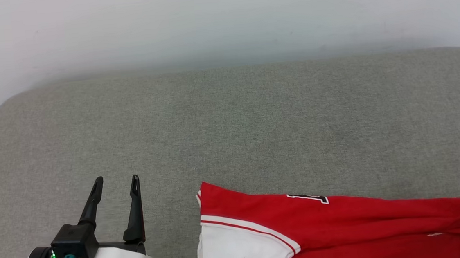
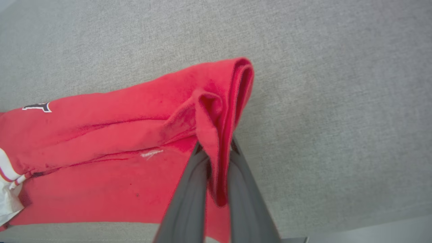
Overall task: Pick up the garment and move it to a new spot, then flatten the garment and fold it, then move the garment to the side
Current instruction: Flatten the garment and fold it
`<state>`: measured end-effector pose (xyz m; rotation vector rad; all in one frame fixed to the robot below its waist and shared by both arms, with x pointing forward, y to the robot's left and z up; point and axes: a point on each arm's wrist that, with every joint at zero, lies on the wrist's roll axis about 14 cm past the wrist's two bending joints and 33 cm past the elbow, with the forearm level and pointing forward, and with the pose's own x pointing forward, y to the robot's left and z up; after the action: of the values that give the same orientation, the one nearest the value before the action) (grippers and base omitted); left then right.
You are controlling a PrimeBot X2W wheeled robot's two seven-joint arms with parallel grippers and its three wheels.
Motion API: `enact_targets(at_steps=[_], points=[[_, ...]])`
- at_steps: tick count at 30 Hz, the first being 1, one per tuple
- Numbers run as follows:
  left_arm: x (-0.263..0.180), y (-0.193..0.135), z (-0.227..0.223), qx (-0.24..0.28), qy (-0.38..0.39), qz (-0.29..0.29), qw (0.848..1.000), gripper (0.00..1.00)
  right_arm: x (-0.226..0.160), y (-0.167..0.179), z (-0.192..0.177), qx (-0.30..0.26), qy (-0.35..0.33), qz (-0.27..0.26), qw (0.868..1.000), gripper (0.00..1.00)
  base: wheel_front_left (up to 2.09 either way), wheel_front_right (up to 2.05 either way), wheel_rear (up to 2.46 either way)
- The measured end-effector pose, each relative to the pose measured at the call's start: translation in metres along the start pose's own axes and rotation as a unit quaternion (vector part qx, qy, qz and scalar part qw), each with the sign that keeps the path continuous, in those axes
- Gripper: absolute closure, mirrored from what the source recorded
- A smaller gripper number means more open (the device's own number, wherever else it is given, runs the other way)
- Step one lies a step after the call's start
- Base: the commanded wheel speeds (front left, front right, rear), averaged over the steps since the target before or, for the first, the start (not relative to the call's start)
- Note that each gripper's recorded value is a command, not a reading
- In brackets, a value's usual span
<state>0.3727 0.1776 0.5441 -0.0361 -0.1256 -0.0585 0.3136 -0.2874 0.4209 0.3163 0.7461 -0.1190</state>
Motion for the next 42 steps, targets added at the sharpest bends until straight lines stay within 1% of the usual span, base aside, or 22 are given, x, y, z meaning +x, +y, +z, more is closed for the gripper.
enact_targets(at_steps=[2, 3, 4, 5, 6, 8, 10, 13, 15, 16, 18, 22, 24, 27, 29, 36, 38, 39, 42], points=[[-0.002, -0.002, -0.001, -0.001, 0.003, -0.003, 1.0, 0.0, -0.004, -0.004, 0.003, 0.017, -0.005, -0.001, 1.0, 1.0, 0.0, 0.0, 0.0], [-0.002, -0.003, -0.001, -0.001, 0.003, -0.003, 1.0, 0.0, -0.004, 0.002, 0.002, 0.041, -0.005, 0.014, 0.999, 1.0, 0.0, 0.0, 0.0], [-0.002, -0.004, 0.0, -0.003, 0.002, -0.004, 1.0, 0.0, -0.003, 0.016, -0.002, 0.091, -0.001, 0.048, 0.995, 1.0, 0.0, 0.0, 0.0], [-0.003, -0.005, 0.0, -0.004, 0.001, -0.006, 1.0, 0.0, -0.003, 0.032, -0.008, 0.13, 0.015, 0.084, 0.988, 1.0, 0.0, 0.0, 0.0], [-0.004, -0.006, 0.0, -0.003, 0.003, -0.008, 1.0, 0.0, -0.003, 0.05, -0.017, 0.153, 0.037, 0.118, 0.98, 1.0, 0.0, 0.0, 0.0], [-0.006, -0.005, 0.0, -0.002, 0.002, -0.006, 1.0, 0.0, -0.007, 0.074, -0.017, 0.188, 0.052, 0.175, 0.965, 1.0, 0.0, 0.0, 0.0], [-0.008, -0.004, 0.0, -0.002, 0.002, -0.007, 1.0, 0.0, -0.013, 0.091, -0.019, 0.207, 0.07, 0.218, 0.951, 1.0, 0.0, 0.0, 0.0], [-0.011, -0.004, 0.001, -0.003, 0.002, -0.004, 1.0, 0.0, -0.019, 0.119, -0.026, 0.234, 0.097, 0.279, 0.926, 1.0, 0.0, 0.0, 0.0], [-0.012, -0.002, 0.001, -0.002, 0.003, -0.001, 1.0, 0.0, -0.023, 0.141, -0.03, 0.261, 0.113, 0.329, 0.901, 1.0, 0.0, 0.0, 0.0], [-0.012, -0.001, 0.003, -0.002, 0.002, 0.0, 1.0, 0.0, -0.024, 0.152, -0.033, 0.269, 0.122, 0.347, 0.89, 1.0, 0.0, 0.0, 0.0], [-0.011, 0.001, 0.005, -0.001, -0.001, 0.003, 1.0, 0.0, -0.026, 0.173, -0.037, 0.279, 0.135, 0.377, 0.873, 1.0, 0.0, 0.0, 0.0], [-0.011, 0.004, 0.005, -0.001, -0.001, 0.005, 1.0, 0.0, -0.027, 0.21, -0.045, 0.285, 0.162, 0.418, 0.847, 1.0, 0.0, 0.0, 0.0], [-0.012, 0.006, 0.003, 0.001, 0.003, 0.007, 1.0, 0.0, -0.026, 0.23, -0.049, 0.281, 0.174, 0.435, 0.838, 1.0, 0.0, 0.0, 0.0], [-0.011, 0.011, 0.003, 0.002, 0.002, 0.013, 1.0, 0.0, -0.025, 0.255, -0.054, 0.273, 0.193, 0.453, 0.826, 1.0, 0.0, 0.0, 0.0], [-0.01, 0.015, -0.001, 0.004, 0.008, 0.017, 1.0, 0.0, -0.023, 0.27, -0.06, 0.263, 0.206, 0.46, 0.822, 1.0, 0.0, 0.0, 0.0], [0.001, 0.021, -0.014, -0.003, 0.019, 0.029, 0.999, 0.0, -0.011, 0.312, -0.06, 0.259, 0.226, 0.488, 0.803, 1.0, 0.0, 0.0, 0.0], [0.005, 0.021, -0.021, -0.005, 0.026, 0.03, 0.999, 0.0, -0.001, 0.316, -0.065, 0.25, 0.229, 0.478, 0.81, 1.0, 0.0, 0.0, 0.0], [0.006, 0.021, -0.024, -0.005, 0.03, 0.031, 0.999, 0.0, 0.003, 0.318, -0.068, 0.249, 0.235, 0.474, 0.811, 1.0, 0.0, 0.0, 0.0], [0.009, 0.023, -0.034, -0.007, 0.04, 0.032, 0.999, 0.0, 0.017, 0.317, -0.082, 0.233, 0.242, 0.453, 0.826, 1.0, 0.0, 0.0, 0.0]])
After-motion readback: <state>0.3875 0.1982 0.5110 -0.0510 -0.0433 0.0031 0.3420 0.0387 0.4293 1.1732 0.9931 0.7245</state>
